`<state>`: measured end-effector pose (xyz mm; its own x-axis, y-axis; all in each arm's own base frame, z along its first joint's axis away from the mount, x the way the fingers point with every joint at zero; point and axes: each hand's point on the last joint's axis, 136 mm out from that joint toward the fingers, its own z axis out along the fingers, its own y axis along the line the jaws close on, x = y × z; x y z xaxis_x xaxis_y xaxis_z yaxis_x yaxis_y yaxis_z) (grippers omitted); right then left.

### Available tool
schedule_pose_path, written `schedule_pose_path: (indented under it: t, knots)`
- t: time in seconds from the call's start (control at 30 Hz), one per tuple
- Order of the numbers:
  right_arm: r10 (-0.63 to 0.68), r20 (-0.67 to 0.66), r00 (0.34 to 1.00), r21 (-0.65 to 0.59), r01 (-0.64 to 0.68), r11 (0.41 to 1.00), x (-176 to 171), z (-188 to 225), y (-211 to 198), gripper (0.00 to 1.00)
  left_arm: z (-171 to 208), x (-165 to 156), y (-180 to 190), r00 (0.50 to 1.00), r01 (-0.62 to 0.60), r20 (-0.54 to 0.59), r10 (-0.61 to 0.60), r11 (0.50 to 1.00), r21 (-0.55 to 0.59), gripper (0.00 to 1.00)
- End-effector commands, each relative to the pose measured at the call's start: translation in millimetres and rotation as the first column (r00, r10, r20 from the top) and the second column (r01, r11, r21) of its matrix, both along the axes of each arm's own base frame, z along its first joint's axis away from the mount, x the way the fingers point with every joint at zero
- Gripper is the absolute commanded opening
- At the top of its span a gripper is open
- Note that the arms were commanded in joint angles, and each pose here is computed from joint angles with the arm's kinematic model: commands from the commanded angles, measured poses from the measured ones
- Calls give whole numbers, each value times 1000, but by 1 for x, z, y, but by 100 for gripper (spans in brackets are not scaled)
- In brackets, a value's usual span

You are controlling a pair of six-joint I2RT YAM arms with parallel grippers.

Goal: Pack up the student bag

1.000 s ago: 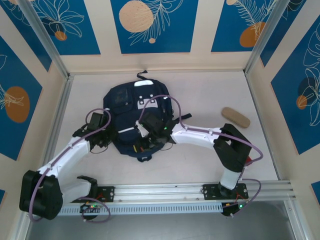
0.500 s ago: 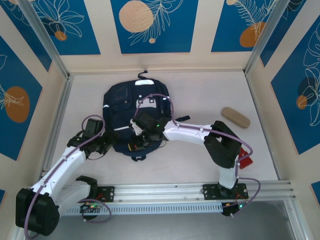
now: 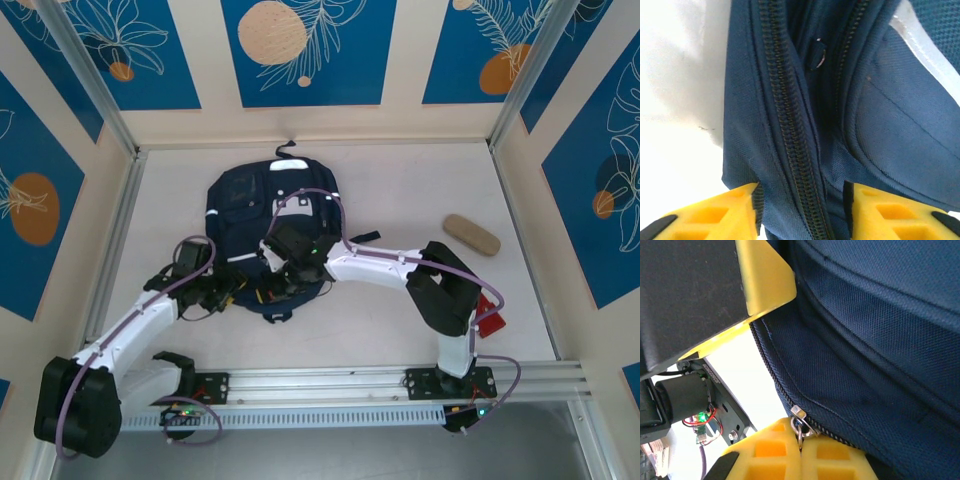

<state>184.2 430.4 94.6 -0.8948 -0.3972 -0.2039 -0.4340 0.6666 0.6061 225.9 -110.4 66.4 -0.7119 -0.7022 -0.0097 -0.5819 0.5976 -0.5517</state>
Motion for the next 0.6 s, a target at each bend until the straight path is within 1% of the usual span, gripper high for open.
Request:
schedule_pose_path:
  t: [0.0, 0.1, 0.2, 0.33, 0.5, 0.57]
  knots:
    - [32, 30, 999, 2, -32, 999, -3, 10, 6, 0, -2, 0, -1, 1000, 15, 6, -15, 1000, -1, 36]
    - [6, 49, 999, -71, -3, 998, 0, 2, -9, 0, -5, -2, 6, 1000, 6, -4, -6, 999, 44, 24]
    - [-23, 97, 995, -152, 37, 988, 4, -5, -30, 0, -9, -5, 15, 1000, 6, -7, -6, 995, 101, 16]
    - [-53, 178, 983, -266, 100, 959, 11, -13, -69, 0, -16, -9, 24, 1000, 14, -13, -12, 987, 158, 11]
    - [-99, 251, 963, -378, 192, 906, 23, -23, -121, 0, -22, -11, 27, 1000, 21, -23, -17, 984, 177, 8]
    - [-125, 266, 956, -402, 228, 887, 29, -25, -138, 0, -21, -10, 27, 1000, 22, -18, -19, 984, 178, 7]
